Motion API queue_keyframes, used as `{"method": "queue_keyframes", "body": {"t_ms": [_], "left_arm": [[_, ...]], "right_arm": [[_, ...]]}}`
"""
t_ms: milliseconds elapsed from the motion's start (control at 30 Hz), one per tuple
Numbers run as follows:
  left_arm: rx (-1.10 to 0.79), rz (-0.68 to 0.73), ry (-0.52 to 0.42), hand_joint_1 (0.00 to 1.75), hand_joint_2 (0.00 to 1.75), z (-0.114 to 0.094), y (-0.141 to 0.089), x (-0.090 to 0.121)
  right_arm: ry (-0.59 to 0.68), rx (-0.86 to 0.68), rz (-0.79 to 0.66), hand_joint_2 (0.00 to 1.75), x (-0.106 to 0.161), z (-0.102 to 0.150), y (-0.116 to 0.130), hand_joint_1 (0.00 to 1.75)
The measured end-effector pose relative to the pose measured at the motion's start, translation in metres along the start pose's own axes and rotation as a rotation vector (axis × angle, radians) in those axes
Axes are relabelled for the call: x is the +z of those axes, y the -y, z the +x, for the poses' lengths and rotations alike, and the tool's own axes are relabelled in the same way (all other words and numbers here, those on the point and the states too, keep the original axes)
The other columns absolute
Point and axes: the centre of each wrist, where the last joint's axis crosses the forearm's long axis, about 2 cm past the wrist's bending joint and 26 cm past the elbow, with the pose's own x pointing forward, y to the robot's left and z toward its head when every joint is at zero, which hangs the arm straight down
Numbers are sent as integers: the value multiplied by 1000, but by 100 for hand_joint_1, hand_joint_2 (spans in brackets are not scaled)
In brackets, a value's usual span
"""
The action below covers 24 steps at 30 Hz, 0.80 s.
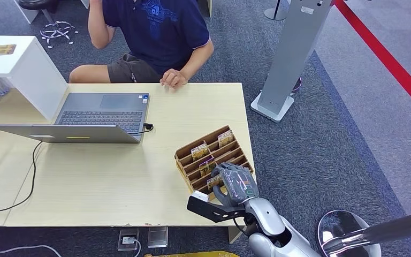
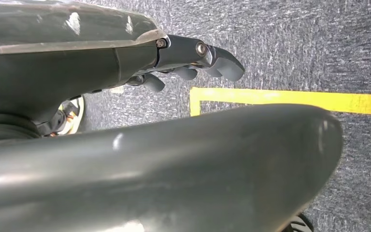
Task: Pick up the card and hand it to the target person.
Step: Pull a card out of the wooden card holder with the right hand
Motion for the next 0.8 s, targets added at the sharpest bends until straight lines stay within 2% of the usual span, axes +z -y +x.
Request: {"method": "queue_keyframes", "body": {"t_ms": [367,800], "left_arm": [[9,7,-1,0,0,0,0,0],[7,-3,0,0,0,0,0,0]], "right_arm": [[1,-1,3,175,-2,-1,0,89],[-17,4,11,175,-1,-2,0,96]]}}
